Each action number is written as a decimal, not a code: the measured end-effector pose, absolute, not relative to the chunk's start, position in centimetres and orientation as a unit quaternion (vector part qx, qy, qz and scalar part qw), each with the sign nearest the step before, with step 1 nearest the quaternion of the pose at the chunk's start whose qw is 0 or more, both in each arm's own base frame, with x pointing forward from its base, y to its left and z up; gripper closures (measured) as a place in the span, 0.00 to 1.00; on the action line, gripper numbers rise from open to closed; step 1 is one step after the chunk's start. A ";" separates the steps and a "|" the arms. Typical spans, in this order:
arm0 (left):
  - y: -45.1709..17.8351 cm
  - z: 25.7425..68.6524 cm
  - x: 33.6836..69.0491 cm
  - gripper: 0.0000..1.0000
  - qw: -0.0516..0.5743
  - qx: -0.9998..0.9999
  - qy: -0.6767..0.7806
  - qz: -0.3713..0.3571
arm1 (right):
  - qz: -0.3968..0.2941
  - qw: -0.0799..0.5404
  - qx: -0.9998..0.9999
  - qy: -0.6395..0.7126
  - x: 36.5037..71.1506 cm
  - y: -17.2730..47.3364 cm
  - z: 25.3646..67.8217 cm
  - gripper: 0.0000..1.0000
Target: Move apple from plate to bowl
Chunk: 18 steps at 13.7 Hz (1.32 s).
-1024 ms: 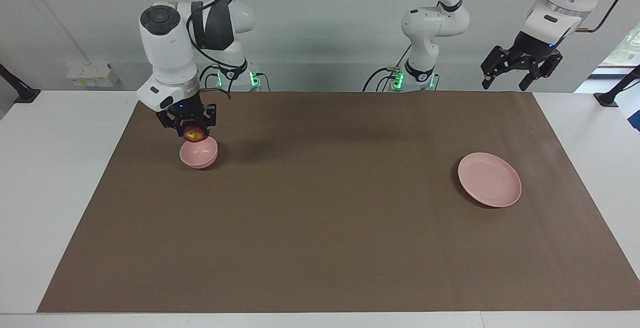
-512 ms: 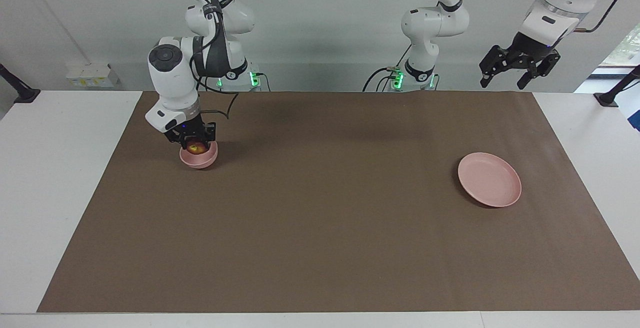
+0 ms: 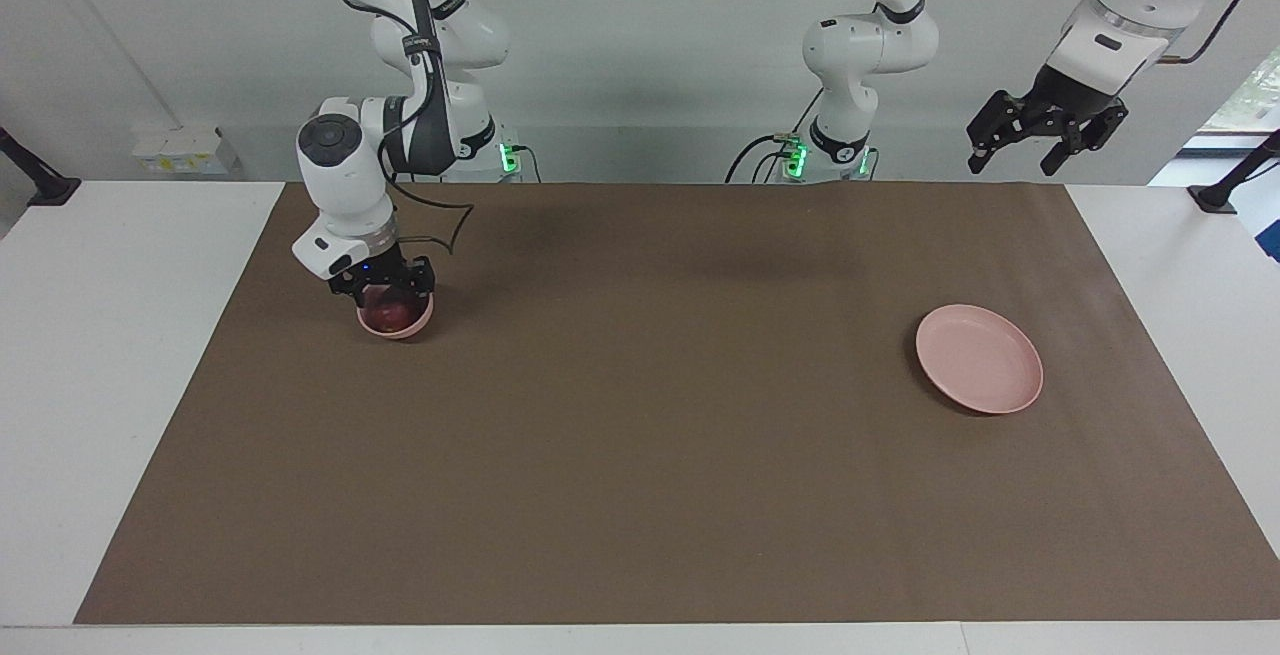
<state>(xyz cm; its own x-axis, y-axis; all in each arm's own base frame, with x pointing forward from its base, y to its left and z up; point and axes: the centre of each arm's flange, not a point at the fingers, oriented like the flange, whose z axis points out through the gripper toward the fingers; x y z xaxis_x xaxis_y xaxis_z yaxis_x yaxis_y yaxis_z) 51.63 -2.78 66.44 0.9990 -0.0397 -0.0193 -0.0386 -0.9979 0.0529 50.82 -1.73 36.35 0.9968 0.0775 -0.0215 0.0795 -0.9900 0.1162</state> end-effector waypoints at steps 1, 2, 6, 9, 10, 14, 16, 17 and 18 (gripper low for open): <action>-2.7 66.4 51.7 0.00 0.026 0.999 -0.018 -0.009 | -0.017 0.060 0.997 0.035 51.3 -1.8 37.8 0.00; -2.6 66.4 51.7 0.00 0.026 0.999 -0.018 -0.009 | -0.018 0.057 0.998 0.029 51.9 -1.9 39.4 0.00; -2.6 66.4 51.7 0.00 0.026 0.999 -0.017 -0.009 | -0.014 0.036 0.999 0.005 53.9 -1.8 46.6 0.00; -2.6 66.5 51.7 0.00 0.026 0.999 -0.017 -0.009 | -0.021 0.029 0.999 -0.021 54.3 -1.5 51.7 0.00; -2.6 66.5 51.7 0.00 0.026 0.999 -0.017 -0.009 | -0.020 0.026 0.999 -0.032 54.4 -1.4 53.5 0.00; -2.6 66.5 51.7 0.00 0.026 0.999 -0.017 -0.007 | -0.015 0.004 0.999 -0.048 54.3 -0.7 59.5 0.00; -2.6 66.5 51.7 0.00 0.026 0.999 -0.017 -0.007 | -0.022 0.003 0.999 -0.050 54.2 -0.7 61.4 0.00; -2.6 66.5 51.7 0.00 0.026 0.999 -0.017 -0.008 | -0.029 0.003 0.998 -0.050 54.3 -0.7 62.1 0.00; -2.5 66.5 51.7 0.00 0.025 0.999 -0.017 -0.008 | -0.031 0.003 0.998 -0.050 54.5 -0.7 62.9 0.00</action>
<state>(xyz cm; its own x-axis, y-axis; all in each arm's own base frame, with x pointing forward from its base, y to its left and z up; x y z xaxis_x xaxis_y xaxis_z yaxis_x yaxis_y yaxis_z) 51.70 -2.55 66.48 0.9993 -0.0351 -0.0143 -0.0344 -0.9981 0.0510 54.52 -0.68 62.94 0.9931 -0.0999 -0.0611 -0.0995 -0.9950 0.0099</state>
